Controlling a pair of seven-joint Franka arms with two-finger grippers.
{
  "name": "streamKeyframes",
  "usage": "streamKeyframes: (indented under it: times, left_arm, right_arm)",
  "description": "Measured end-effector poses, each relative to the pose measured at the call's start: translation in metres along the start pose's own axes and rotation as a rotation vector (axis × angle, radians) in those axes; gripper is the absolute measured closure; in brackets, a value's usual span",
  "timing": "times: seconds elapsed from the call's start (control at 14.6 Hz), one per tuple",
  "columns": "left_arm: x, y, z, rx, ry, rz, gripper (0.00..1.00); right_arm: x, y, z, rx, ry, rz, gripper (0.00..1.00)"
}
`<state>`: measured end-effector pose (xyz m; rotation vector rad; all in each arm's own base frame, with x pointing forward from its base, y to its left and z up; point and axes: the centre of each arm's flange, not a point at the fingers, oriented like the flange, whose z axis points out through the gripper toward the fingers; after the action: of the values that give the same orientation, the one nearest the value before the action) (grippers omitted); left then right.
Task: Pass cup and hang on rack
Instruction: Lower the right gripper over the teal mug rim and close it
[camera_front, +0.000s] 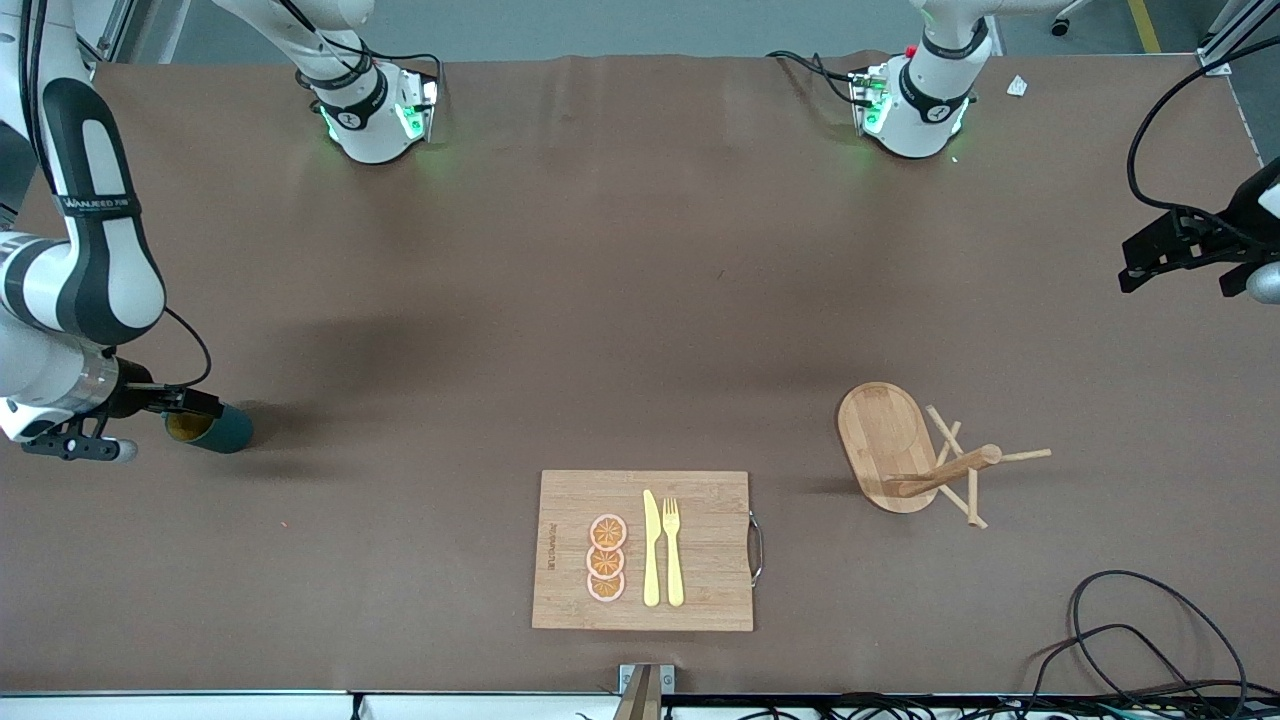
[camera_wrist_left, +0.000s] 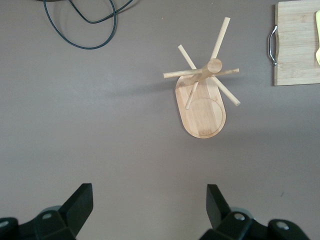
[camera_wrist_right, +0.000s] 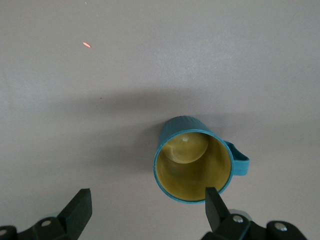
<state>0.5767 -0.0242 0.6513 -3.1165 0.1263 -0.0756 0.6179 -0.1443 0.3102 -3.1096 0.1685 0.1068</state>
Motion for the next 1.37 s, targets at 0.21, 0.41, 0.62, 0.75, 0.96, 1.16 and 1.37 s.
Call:
streamKeyframes:
  times: [0.21,0.41,0.62,0.75,0.96,1.16,1.37]
  left_arm:
    - [0.000,0.000,0.000,0.000,0.000,0.000,0.00]
    - [0.000,0.000,0.000,0.000,0.000,0.000,0.00]
    - [0.000,0.000,0.000,0.000,0.000,0.000,0.00]
    - [0.000,0.000,0.000,0.000,0.000,0.000,0.00]
    - [0.000,0.000,0.000,0.000,0.000,0.000,0.00]
    - [0.000,0.000,0.000,0.000,0.000,0.000,0.00]
    - [0.000,0.000,0.000,0.000,0.000,0.000,0.00]
  right_arm:
    - [0.001,0.000,0.010,0.001,-0.013,0.000,0.00]
    - [0.002,-0.002,0.013,0.001,-0.010,-0.004,0.00]
    - [0.004,-0.003,0.020,0.001,-0.003,-0.007,0.00]
    - [0.005,-0.003,0.028,0.002,-0.013,-0.006,0.00]
    - [0.004,-0.003,0.041,0.004,-0.033,-0.006,0.00]
    - [0.004,-0.003,0.052,0.005,-0.047,-0.006,0.00]
    - [0.004,-0.002,0.055,0.005,-0.051,-0.005,0.00]
